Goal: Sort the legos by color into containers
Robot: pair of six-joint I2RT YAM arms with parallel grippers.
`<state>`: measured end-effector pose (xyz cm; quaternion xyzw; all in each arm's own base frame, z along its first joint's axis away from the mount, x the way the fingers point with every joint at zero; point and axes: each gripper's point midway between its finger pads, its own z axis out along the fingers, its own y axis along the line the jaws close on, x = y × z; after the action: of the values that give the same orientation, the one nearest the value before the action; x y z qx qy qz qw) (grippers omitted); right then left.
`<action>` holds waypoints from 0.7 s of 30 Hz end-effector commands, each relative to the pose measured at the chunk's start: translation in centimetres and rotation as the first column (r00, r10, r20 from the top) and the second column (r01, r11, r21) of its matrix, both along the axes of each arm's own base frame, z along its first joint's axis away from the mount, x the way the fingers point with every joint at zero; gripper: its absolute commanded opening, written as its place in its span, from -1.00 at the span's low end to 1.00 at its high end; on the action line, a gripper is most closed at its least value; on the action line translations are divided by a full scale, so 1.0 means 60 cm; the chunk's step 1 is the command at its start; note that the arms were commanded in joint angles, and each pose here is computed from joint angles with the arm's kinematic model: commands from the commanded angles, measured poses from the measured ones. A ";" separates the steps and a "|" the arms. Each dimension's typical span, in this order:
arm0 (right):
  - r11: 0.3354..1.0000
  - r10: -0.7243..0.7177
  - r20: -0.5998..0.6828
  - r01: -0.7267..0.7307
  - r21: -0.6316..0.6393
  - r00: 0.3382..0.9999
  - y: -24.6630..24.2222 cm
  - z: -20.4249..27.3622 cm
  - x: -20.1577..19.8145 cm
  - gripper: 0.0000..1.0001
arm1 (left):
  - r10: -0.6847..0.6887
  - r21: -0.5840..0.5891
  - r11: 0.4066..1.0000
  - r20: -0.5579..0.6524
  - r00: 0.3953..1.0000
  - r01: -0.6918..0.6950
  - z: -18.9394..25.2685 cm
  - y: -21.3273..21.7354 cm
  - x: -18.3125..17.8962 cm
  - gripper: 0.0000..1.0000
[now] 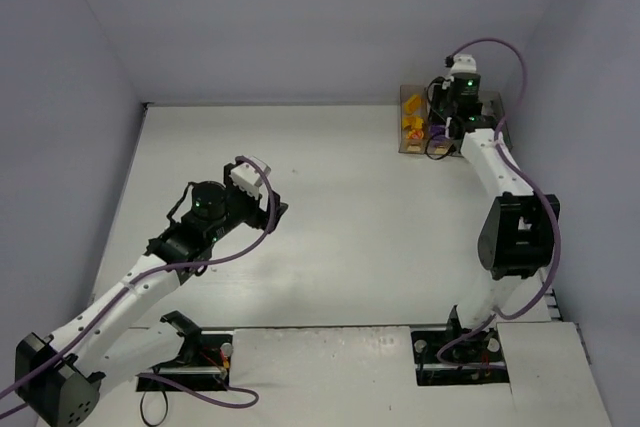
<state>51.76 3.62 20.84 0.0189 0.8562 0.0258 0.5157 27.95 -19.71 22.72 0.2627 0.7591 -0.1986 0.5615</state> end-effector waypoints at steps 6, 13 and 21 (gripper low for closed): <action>0.937 -0.243 0.132 0.267 -0.225 0.961 -0.259 0.024 0.088 -1.00 | 0.170 -0.049 0.984 0.012 0.985 -0.169 0.001 0.045 0.003 0.53; 0.909 -0.295 0.091 0.309 -0.278 0.951 -0.336 -0.016 0.114 -1.00 | 0.233 0.021 0.972 -0.033 0.972 -0.233 -0.018 0.060 0.018 0.55; 0.879 -0.349 0.047 0.345 -0.329 0.936 -0.394 -0.068 0.129 -0.99 | 0.248 0.013 0.969 -0.035 0.968 -0.248 -0.023 0.062 0.020 0.55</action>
<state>58.24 -17.79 12.39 0.0745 0.8671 -0.1782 0.4592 28.16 -15.87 18.25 0.1833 0.8177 -0.1230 0.5316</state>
